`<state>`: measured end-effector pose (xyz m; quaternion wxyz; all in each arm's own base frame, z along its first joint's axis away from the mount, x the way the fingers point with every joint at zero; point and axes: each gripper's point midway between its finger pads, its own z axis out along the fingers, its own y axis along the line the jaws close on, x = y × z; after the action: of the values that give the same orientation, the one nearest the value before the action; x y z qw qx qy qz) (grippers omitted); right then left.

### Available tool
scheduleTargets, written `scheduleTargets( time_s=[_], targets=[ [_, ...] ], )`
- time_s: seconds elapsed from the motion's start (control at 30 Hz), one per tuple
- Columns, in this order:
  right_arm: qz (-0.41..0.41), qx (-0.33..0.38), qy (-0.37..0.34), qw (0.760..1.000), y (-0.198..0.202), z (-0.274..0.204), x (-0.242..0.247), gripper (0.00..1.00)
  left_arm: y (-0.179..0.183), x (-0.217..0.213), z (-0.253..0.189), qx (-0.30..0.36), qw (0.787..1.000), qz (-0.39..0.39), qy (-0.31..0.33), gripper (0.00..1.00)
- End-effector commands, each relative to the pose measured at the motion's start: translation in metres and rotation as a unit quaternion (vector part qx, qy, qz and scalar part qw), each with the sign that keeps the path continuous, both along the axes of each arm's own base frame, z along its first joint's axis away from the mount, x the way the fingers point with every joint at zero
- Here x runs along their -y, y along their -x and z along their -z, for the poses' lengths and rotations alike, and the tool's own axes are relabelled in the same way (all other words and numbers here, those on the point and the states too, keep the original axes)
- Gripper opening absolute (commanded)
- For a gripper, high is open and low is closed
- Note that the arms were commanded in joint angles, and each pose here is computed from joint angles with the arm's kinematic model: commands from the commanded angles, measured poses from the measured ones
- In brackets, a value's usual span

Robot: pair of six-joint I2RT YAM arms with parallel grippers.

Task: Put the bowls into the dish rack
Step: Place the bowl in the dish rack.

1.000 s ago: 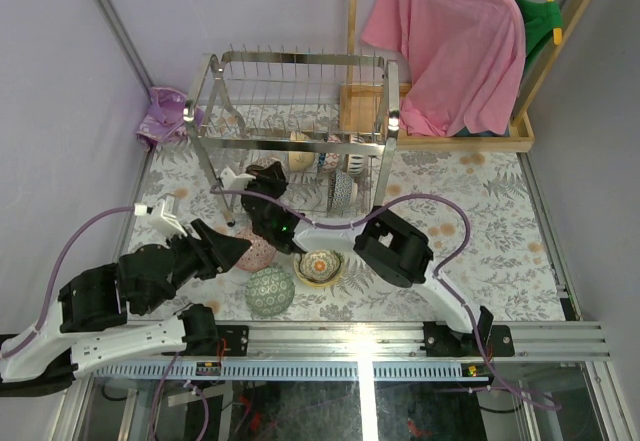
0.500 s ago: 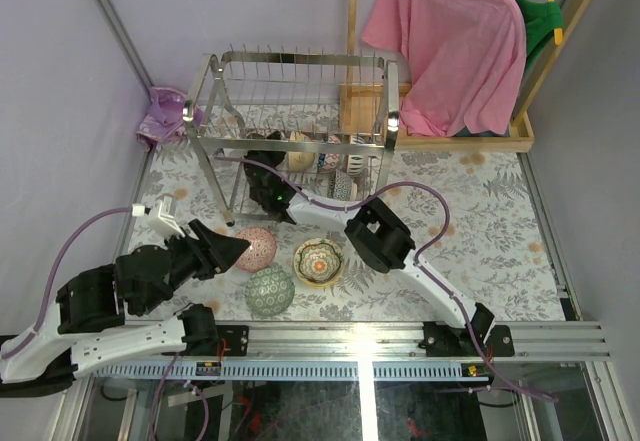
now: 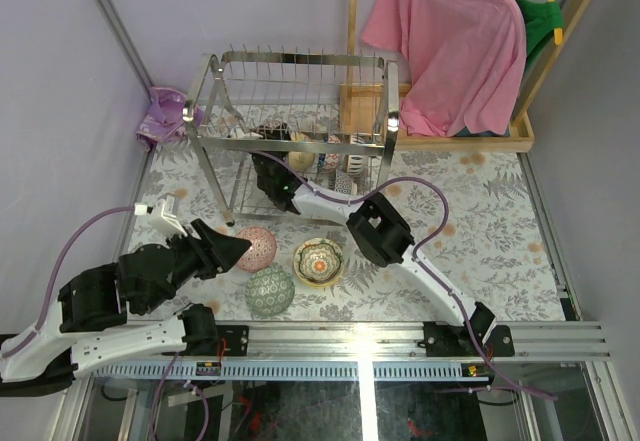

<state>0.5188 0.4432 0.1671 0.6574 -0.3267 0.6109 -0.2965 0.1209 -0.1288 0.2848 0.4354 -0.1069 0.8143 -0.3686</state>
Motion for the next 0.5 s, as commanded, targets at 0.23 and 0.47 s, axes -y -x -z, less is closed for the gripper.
scheduleTargets(
  time_s=[0.23, 0.47],
  targets=[
    [-0.001, -0.018, 0.073, 0.997, -0.005, 0.005, 0.011, 0.0, -0.004, 0.004, -0.016, 0.014, 1.0, -0.003, 0.016, 0.51],
    [-0.01, -0.054, 0.037, 0.998, -0.003, 0.026, -0.009, 0.0, -0.004, 0.008, -0.018, 0.015, 1.0, 0.0, 0.015, 0.51]
  ],
)
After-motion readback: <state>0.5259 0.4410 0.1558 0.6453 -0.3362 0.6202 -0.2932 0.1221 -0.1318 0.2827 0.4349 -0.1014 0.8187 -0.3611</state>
